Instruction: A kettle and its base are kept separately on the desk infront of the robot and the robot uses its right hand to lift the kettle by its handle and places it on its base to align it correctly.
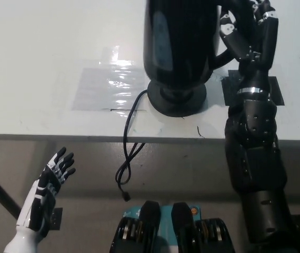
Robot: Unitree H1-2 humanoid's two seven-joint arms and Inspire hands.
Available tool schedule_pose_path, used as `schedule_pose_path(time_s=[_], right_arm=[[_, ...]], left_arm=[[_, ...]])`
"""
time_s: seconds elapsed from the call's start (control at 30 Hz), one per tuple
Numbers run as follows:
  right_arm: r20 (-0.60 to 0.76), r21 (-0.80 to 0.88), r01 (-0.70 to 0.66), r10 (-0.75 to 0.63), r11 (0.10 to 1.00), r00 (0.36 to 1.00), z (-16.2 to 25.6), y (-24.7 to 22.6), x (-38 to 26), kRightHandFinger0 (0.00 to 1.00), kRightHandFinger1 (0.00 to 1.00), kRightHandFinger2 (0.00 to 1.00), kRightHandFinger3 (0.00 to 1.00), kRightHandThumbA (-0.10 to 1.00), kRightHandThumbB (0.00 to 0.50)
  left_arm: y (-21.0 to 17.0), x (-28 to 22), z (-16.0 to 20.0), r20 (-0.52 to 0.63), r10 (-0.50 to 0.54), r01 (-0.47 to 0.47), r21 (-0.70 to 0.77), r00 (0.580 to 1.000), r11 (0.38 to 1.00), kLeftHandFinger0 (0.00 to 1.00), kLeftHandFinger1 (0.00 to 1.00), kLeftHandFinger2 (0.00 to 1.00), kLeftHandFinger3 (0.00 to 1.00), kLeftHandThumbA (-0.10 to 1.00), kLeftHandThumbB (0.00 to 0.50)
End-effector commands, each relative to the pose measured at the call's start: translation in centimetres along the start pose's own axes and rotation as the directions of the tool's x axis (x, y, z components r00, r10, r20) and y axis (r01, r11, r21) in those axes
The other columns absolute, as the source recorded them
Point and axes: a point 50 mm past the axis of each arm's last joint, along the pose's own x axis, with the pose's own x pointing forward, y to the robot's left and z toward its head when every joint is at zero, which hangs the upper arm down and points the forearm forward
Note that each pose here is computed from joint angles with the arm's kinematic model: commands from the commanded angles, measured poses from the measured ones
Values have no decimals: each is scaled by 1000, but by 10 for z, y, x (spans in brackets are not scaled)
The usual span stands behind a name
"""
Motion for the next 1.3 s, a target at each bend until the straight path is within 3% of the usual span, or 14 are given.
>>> schedule_pose_path(time_s=[0.0, 0.27, 0.4, 0.53, 0.6, 0.63, 0.77, 1.03, 1.27], right_arm=[[157, 57, -58, 48, 997, 986, 48, 43, 27, 0, 111, 454, 595, -100, 80], [130, 45, -57, 51, 997, 990, 39, 43, 28, 0, 84, 422, 592, -100, 61], [119, 15, -33, 31, 999, 992, 31, 39, 28, 0, 77, 412, 552, -100, 77], [103, -5, -20, 20, 1000, 994, 22, 34, 30, 0, 55, 399, 523, -100, 59], [100, -30, -16, 19, 999, 995, 18, 33, 30, 0, 40, 386, 493, -100, 52], [86, -46, -8, 12, 999, 996, 14, 32, 30, 3, 3, 322, 392, -100, 52], [57, -50, -11, 14, 999, 998, 5, 31, 31, 0, 0, 266, 315, -100, 50], [47, -44, -6, 8, 999, 999, -7, 24, 31, 0, 12, 380, 428, -100, 56], [18, -27, 5, -4, 1000, 1000, -16, 21, 28, 0, 28, 412, 453, -100, 52]], left_arm=[[3, 3, 10, 53, -25, 24, 29, 998, 999, 1000, 1000, 1000, 1000, 1000, 55], [4, 5, 11, 58, -23, 21, 37, 998, 999, 1000, 1000, 1000, 1000, 1000, 73], [5, 4, 11, 54, -24, 21, 46, 998, 999, 1000, 1000, 1000, 1000, 1000, 87], [4, 4, 11, 49, -22, 21, 36, 999, 999, 1000, 1000, 1000, 1000, 1000, 72], [3, 4, 11, 49, -24, 22, 41, 999, 999, 1000, 1000, 1000, 1000, 1000, 65], [4, 4, 10, 51, -26, 23, 45, 998, 999, 1000, 1000, 1000, 1000, 1000, 67], [5, 3, 10, 49, -27, 24, 51, 998, 998, 1000, 1000, 1000, 1000, 1000, 79], [4, 4, 11, 49, -18, 17, 29, 999, 999, 1000, 1000, 1000, 1000, 1000, 77], [5, 4, 10, 46, -25, 23, 47, 999, 999, 1000, 1000, 1000, 1000, 1000, 89]])
